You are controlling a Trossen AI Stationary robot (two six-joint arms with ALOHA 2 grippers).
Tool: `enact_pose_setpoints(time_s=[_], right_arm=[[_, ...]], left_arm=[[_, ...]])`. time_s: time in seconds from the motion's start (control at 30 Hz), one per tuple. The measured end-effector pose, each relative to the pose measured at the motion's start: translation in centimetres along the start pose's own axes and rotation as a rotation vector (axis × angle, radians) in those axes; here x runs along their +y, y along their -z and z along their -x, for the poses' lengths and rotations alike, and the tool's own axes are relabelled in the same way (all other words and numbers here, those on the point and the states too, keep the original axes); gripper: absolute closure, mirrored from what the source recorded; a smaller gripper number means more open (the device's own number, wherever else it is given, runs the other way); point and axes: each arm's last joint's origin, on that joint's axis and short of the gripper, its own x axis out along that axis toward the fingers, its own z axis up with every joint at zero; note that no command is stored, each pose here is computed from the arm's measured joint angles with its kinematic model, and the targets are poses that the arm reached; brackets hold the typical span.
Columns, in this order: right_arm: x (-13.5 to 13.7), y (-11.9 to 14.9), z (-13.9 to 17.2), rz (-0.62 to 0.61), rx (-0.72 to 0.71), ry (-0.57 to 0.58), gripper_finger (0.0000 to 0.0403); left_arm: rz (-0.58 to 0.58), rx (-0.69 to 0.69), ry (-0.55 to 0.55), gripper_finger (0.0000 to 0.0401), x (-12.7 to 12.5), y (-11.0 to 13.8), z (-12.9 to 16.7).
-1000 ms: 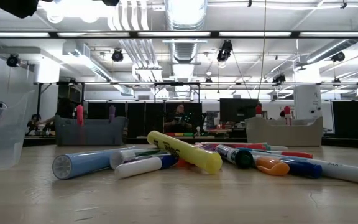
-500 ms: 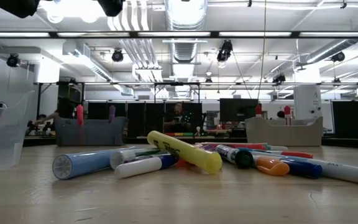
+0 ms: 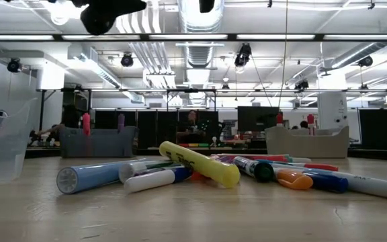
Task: Pick & Place Markers
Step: Put the yellow highlighter pen into the black bin
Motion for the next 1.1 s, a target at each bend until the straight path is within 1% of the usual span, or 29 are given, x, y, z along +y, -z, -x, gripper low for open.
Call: enact_pose_setpoints(time_s=[0.13,0.23,0.4,0.53,0.67,0.8,0.87,1.0,1.1], right_arm=[[-0.1,0.6,0.0,0.011,0.062,0.006,0.0328],[-0.1,1.0,0.0,0.014,0.106,0.011,0.0327],[-0.2,1.7,0.1,0.024,0.176,0.015,0.0329],[-0.2,2.0,0.2,0.026,0.201,0.018,0.0327],[-0.2,2.2,0.2,0.030,0.214,0.019,0.0328],[-0.3,2.6,-0.1,0.032,0.229,0.021,0.0330],[-0.3,2.9,-0.2,0.033,0.241,0.022,0.0329],[-0.3,3.3,-0.5,0.041,0.251,0.023,0.0328],[-0.3,3.3,-0.4,0.039,0.250,0.023,0.0329]], left_arm=[[0.016,0.043,-0.005,0.0208,0.2,-1.2,1.3],[0.025,0.082,0.010,0.0208,0.0,-2.8,2.3],[-0.005,0.183,-0.012,0.0208,-0.3,-5.5,3.4],[-0.010,0.234,-0.027,0.0208,-0.7,-8.0,4.1],[-0.027,0.273,-0.047,0.0208,-1.0,-10.0,4.5],[-0.033,0.307,-0.073,0.0208,-1.1,-11.6,4.2],[-0.029,0.336,-0.060,0.0208,-1.3,-12.3,3.7],[-0.029,0.443,-0.042,0.0208,-1.5,-13.1,2.4],[-0.042,0.515,-0.069,0.0208,-1.7,-13.6,1.3]])
